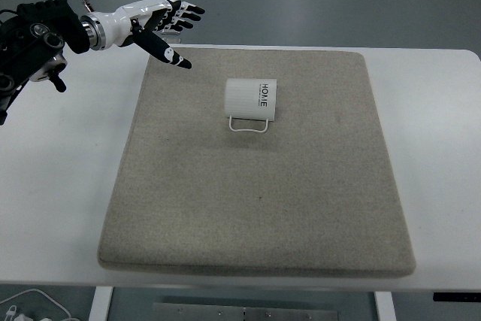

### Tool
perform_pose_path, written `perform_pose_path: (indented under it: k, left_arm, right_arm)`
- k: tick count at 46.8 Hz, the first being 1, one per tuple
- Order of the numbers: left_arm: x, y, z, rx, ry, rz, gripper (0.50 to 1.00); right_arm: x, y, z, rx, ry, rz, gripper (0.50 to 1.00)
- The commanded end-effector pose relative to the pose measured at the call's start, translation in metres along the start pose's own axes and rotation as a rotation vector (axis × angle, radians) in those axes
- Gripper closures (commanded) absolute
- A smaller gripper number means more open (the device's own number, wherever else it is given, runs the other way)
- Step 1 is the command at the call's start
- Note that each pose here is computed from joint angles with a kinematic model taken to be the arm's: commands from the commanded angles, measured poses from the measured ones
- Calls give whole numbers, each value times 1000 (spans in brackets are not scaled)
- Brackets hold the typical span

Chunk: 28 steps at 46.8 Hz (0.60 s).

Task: Flip white cup upright
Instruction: 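Reach the left hand toward the sideways white mug, fingers pointing down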

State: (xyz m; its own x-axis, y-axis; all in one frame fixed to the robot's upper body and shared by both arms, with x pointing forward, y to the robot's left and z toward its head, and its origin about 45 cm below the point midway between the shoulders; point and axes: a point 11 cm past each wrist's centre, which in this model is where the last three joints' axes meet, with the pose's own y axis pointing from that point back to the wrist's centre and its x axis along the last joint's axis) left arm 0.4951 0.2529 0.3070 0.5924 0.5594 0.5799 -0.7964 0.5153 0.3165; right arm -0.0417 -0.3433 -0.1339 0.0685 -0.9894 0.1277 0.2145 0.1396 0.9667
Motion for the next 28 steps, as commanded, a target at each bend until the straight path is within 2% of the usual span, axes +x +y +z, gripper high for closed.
perform_pose_path:
  k: [1,14,28]
  left_arm:
    - [0,-3,4,14,-50,3,508]
    - [-9,-13,39,-22,-195,-46,508]
    - [-48,-44,66,-37,-381,-70,508]
  right_arm:
    - [0,0,0,0,1,0,570]
    - [0,0,0,0,1,0,570]
    - [0,0,0,0,1,0,570]
